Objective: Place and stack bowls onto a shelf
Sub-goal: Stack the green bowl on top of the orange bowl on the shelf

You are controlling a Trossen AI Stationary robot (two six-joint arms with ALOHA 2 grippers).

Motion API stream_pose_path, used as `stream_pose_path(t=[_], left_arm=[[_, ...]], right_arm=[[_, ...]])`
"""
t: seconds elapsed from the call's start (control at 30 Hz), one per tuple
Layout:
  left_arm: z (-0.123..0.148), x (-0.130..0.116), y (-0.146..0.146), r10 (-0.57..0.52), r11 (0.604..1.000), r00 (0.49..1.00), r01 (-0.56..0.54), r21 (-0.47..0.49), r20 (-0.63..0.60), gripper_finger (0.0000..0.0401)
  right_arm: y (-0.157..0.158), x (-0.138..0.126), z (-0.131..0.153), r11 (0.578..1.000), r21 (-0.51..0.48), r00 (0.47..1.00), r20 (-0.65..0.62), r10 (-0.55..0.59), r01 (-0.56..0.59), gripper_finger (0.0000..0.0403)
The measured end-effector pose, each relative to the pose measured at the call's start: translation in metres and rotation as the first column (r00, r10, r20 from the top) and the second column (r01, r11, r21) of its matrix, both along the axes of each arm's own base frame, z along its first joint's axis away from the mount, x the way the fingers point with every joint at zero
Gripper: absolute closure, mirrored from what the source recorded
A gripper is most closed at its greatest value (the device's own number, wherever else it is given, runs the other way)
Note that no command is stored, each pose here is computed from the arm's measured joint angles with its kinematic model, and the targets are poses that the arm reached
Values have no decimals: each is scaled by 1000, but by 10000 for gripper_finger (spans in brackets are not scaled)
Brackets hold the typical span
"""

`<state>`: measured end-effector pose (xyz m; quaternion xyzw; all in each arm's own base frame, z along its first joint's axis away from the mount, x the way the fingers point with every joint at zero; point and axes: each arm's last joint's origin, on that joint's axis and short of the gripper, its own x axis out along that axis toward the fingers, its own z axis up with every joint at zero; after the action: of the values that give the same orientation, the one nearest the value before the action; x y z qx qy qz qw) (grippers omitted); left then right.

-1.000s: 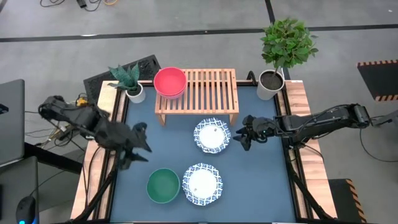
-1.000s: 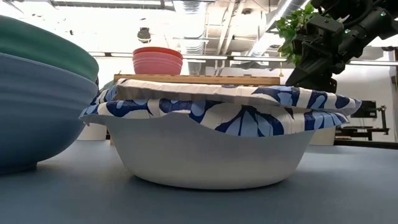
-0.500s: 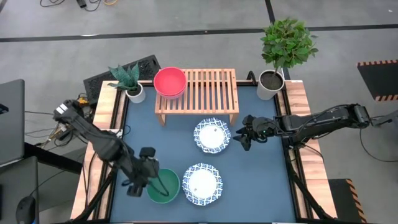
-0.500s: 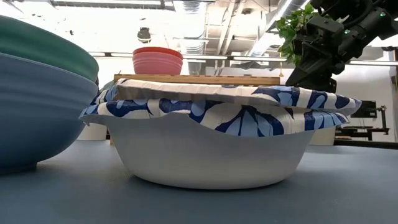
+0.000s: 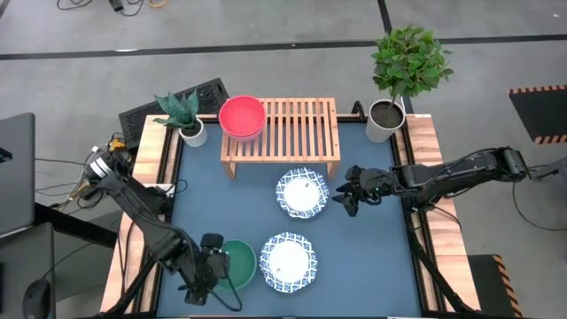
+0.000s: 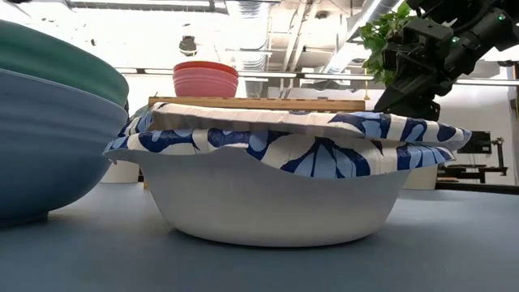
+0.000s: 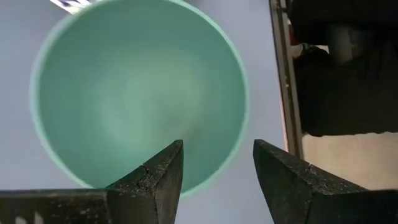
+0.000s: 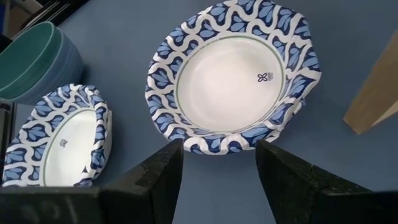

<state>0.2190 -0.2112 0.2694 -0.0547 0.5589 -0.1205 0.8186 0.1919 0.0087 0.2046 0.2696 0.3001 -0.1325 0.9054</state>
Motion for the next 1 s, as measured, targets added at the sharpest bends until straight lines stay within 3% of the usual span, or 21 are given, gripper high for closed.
stream_pose_path(t=[0.3,1.0], left_arm=[[-9,2,-12,23,1000,1000,-23,9,18,223],[-33,11,-27,-57,996,998,55,71,26,223]], right_arm=[[0,0,0,1000,-12,1000,-2,11,-11,177],[0,-1,-1,1000,-15,1000,-9,12,-12,177]])
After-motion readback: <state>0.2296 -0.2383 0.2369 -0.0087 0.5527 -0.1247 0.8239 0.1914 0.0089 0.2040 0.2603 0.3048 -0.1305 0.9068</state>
